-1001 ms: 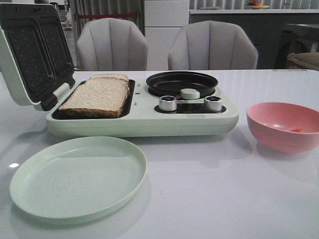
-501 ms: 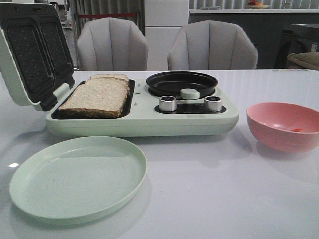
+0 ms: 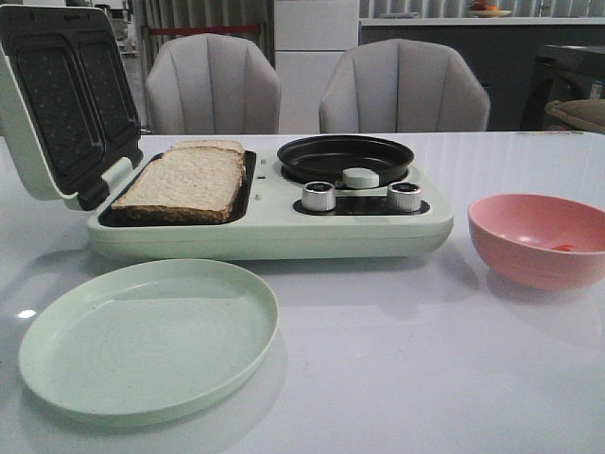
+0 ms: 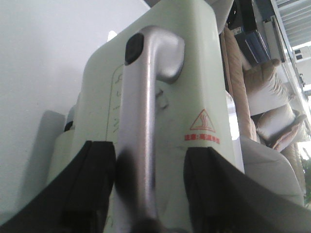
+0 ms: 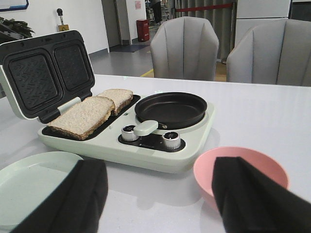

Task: Make breakfast with bread and shrimp
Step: 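Grasp the silver lid handle with the left gripper and lower the lid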

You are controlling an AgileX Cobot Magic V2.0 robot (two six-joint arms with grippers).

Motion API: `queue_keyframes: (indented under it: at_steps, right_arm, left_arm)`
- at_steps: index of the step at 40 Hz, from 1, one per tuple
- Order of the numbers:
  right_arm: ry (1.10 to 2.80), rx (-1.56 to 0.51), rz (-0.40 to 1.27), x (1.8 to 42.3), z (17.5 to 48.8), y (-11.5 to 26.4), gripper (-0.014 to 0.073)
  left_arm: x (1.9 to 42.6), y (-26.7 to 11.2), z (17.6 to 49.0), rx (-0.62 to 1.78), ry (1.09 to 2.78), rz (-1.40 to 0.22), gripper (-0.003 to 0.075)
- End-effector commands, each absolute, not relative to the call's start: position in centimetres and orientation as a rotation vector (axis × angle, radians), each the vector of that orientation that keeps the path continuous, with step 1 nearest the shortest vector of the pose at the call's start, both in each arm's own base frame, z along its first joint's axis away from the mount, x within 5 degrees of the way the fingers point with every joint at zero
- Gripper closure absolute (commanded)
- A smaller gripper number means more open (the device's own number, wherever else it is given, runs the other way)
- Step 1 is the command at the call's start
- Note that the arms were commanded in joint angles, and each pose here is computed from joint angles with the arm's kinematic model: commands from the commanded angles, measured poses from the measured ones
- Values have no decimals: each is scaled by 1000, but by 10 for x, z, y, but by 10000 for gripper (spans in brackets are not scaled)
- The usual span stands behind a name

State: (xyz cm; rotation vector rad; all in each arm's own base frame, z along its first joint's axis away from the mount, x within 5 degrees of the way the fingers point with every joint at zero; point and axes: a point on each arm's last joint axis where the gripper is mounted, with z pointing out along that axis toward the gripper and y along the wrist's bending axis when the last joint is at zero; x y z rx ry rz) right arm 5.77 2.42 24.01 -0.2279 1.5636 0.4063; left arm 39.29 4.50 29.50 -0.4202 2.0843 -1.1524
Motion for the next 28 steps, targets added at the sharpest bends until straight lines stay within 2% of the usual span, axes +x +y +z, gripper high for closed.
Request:
queue_keyframes:
  at_steps: [1, 7, 18, 28]
  right_arm:
    - [1461, -231, 415, 57, 256, 25, 37]
    - [1461, -231, 415, 57, 256, 25, 37]
    - [1461, -231, 415, 57, 256, 25, 37]
    - [1461, -231, 415, 57, 256, 25, 37]
  left_arm:
    - [391, 23, 322, -330, 2011, -1230, 347]
    - [394, -1, 320, -283, 2036, -1241, 370]
    - [398, -48, 319, -231, 2054, -1224, 615]
    - [399, -100, 308, -136, 2082, -1167, 607]
